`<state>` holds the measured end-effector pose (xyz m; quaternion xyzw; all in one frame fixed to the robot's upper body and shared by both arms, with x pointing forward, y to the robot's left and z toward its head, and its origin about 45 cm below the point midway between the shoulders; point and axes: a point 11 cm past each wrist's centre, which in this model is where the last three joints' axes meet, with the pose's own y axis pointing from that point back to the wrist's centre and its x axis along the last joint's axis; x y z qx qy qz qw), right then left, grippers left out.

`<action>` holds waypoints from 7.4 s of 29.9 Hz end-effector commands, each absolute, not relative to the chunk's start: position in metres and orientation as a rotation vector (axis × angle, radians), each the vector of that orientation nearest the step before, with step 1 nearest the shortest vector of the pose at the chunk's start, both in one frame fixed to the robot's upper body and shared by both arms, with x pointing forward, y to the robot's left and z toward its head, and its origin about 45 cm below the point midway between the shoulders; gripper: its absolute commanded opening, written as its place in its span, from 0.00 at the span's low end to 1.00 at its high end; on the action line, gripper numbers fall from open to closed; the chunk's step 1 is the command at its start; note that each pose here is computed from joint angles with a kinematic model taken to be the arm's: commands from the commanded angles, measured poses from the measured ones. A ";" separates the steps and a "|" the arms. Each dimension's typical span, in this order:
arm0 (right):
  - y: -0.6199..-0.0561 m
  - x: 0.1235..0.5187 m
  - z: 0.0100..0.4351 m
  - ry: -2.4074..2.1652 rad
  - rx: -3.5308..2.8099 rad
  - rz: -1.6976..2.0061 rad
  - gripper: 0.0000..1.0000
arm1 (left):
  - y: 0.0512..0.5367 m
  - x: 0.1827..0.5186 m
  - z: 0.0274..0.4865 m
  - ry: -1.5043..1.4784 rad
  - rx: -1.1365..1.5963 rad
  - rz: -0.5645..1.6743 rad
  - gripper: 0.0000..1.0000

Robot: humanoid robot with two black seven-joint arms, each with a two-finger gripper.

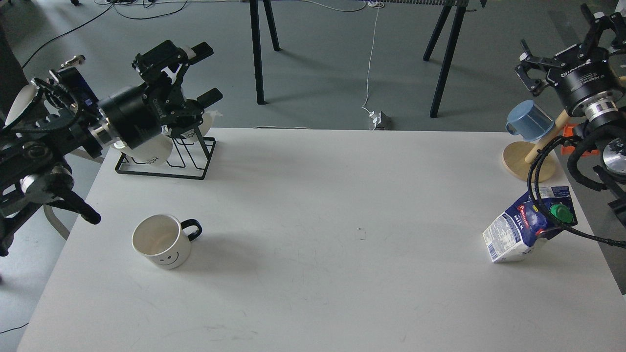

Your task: Place cup and milk with both arms

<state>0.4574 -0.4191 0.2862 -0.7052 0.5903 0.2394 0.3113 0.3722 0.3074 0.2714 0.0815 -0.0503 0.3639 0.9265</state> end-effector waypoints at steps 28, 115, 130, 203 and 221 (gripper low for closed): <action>-0.424 0.456 0.287 1.572 -1.865 0.622 0.99 | 0.413 0.301 0.148 -0.843 1.103 0.417 0.94; -0.437 0.465 0.351 1.572 -1.967 0.458 0.99 | 0.104 0.320 0.128 -1.149 0.859 -0.149 0.09; -0.407 0.481 0.372 1.537 -2.083 0.416 0.99 | 0.064 0.314 0.105 -1.091 0.855 -0.149 0.13; -0.522 0.280 0.249 1.850 -1.721 0.856 0.99 | 0.346 0.469 0.331 0.273 -0.654 1.269 1.00; -0.545 0.135 0.136 2.177 -1.427 1.207 0.99 | 0.348 0.468 0.329 0.268 -0.627 1.270 1.00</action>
